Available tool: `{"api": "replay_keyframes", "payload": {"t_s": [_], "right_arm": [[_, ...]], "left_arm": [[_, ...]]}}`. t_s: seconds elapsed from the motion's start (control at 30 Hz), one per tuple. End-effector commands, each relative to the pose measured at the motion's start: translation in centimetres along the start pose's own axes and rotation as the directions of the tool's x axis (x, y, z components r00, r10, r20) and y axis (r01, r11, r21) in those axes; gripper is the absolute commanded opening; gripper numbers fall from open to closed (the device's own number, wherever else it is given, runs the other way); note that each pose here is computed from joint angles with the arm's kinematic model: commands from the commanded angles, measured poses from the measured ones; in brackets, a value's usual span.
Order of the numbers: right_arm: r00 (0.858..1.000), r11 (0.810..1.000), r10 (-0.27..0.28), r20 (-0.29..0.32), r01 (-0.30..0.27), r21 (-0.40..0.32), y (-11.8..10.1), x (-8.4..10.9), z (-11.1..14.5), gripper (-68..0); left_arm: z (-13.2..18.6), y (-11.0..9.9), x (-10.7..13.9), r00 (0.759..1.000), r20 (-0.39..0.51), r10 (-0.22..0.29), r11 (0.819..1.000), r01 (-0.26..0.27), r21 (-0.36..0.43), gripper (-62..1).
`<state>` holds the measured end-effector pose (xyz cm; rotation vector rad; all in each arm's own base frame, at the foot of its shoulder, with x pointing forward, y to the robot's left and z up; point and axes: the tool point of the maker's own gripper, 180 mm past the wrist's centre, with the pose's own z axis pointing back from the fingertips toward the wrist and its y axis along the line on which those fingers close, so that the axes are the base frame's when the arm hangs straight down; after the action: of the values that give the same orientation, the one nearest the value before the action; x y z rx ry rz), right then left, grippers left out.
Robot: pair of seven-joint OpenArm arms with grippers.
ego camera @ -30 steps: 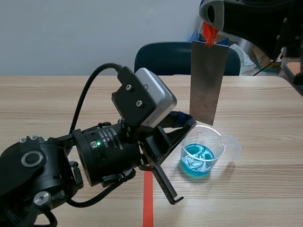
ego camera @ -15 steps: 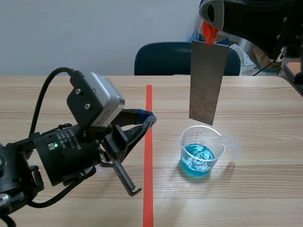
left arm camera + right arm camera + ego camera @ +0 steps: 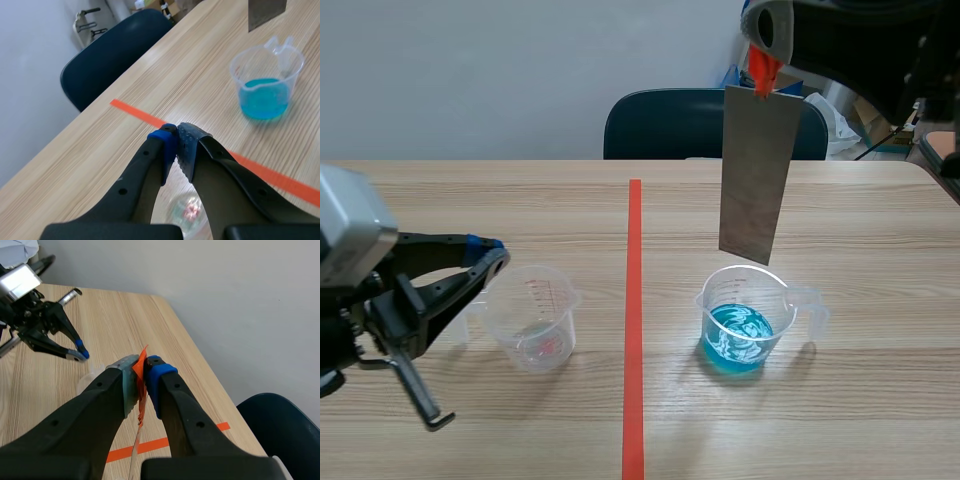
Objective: Do the redox reaction experiment
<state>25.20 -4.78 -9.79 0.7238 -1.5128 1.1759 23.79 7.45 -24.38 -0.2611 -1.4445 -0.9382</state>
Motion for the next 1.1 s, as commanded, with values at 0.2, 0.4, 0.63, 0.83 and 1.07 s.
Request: {"api": "replay_keyframes", "payload": {"t_s": [0.2, 0.4, 0.63, 0.83, 1.07], "right_arm": [[0.999, 1.000, 0.016, 0.043, -0.016, -0.001, -0.3, 1.3, 0.0, -66.9], [0.999, 1.000, 0.016, 0.042, -0.016, -0.001, -0.3, 1.3, 0.0, -66.9], [0.999, 1.000, 0.016, 0.042, -0.016, -0.001, -0.3, 1.3, 0.0, -66.9], [0.999, 1.000, 0.016, 0.042, -0.016, -0.001, -0.3, 1.3, 0.0, -66.9], [0.999, 1.000, 0.016, 0.043, -0.016, -0.001, -0.3, 1.3, 0.0, -66.9]], "left_arm": [[3.7, 1.7, -1.5, 0.995, -0.079, 0.061, 0.995, -0.054, 0.087, -58.2], [6.1, 2.7, -2.8, 0.987, -0.143, 0.069, 0.990, -0.050, 0.130, -58.1], [8.2, 3.7, -2.9, 0.986, -0.156, 0.058, 0.986, -0.032, 0.163, -54.5], [9.6, 3.4, -3.3, 0.982, -0.179, 0.057, 0.987, -0.028, 0.158, -30.4], [10.4, 1.9, -3.7, 0.980, -0.196, 0.022, 0.995, -0.001, 0.104, -11.0]]}}
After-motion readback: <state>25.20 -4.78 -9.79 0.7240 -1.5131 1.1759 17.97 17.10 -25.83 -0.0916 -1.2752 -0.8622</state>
